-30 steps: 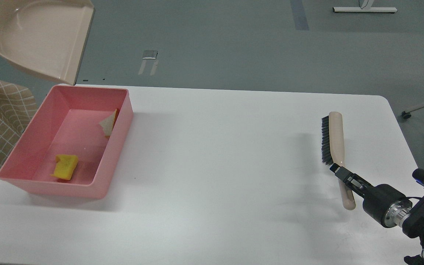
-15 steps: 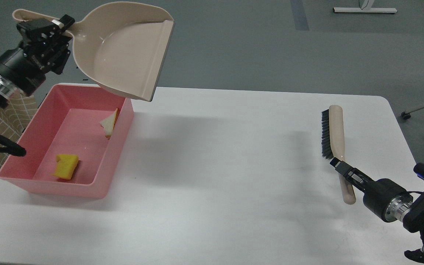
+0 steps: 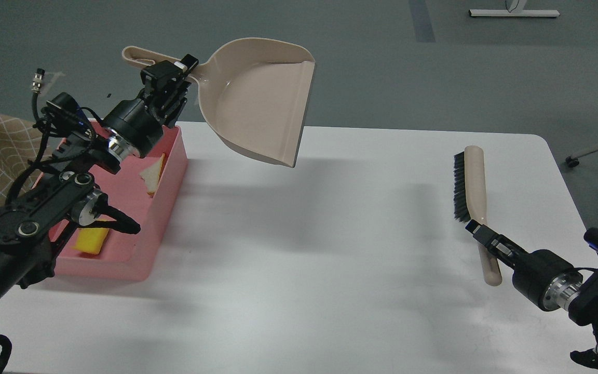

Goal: Sweep and dump garbage into bin
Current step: 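Bring the empty dustpan back and lower it onto the table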

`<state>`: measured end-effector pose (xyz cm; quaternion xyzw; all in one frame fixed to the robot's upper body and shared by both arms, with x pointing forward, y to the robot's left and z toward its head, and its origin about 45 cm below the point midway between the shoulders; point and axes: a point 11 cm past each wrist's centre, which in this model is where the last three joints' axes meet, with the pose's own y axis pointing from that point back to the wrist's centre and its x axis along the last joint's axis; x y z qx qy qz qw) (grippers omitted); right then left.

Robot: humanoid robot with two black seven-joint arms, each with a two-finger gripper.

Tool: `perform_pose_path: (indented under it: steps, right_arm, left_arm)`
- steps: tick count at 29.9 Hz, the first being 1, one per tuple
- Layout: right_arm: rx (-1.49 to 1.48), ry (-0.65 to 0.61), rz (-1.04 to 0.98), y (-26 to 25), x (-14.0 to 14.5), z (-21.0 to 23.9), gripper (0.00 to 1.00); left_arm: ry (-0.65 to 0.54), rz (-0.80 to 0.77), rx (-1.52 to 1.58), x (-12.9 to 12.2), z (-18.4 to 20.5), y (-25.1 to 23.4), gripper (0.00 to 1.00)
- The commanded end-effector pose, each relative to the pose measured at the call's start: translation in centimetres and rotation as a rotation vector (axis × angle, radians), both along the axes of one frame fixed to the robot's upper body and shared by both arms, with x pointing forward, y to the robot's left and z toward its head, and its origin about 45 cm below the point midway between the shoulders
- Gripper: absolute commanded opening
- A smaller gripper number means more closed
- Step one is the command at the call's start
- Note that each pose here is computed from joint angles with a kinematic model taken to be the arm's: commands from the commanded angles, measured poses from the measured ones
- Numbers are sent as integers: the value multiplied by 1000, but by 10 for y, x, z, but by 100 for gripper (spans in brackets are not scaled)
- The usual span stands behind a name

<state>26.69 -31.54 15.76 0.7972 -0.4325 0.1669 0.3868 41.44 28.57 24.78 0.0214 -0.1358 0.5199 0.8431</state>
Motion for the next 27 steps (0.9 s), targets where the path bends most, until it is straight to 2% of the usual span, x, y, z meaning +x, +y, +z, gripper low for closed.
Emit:
perform_pose_path:
  steps: [1,9,21,27]
  right_arm:
    - [-3,1,0,0,0,0,25]
    - [-5,4,-3,-2,0,-1,25]
    - [-6,5,-7,-3,0,-2,25]
    - [-4,5,-7,-3,0,-2,25]
  left_arm:
    - [36,-19,46,-8,-23,-22,0]
    - [107,-30,99,-26,-64,-57,0]
    - [157,-3,24,-27,-74,-112,1]
    - [186,26,38,-35,-93,-124,1]
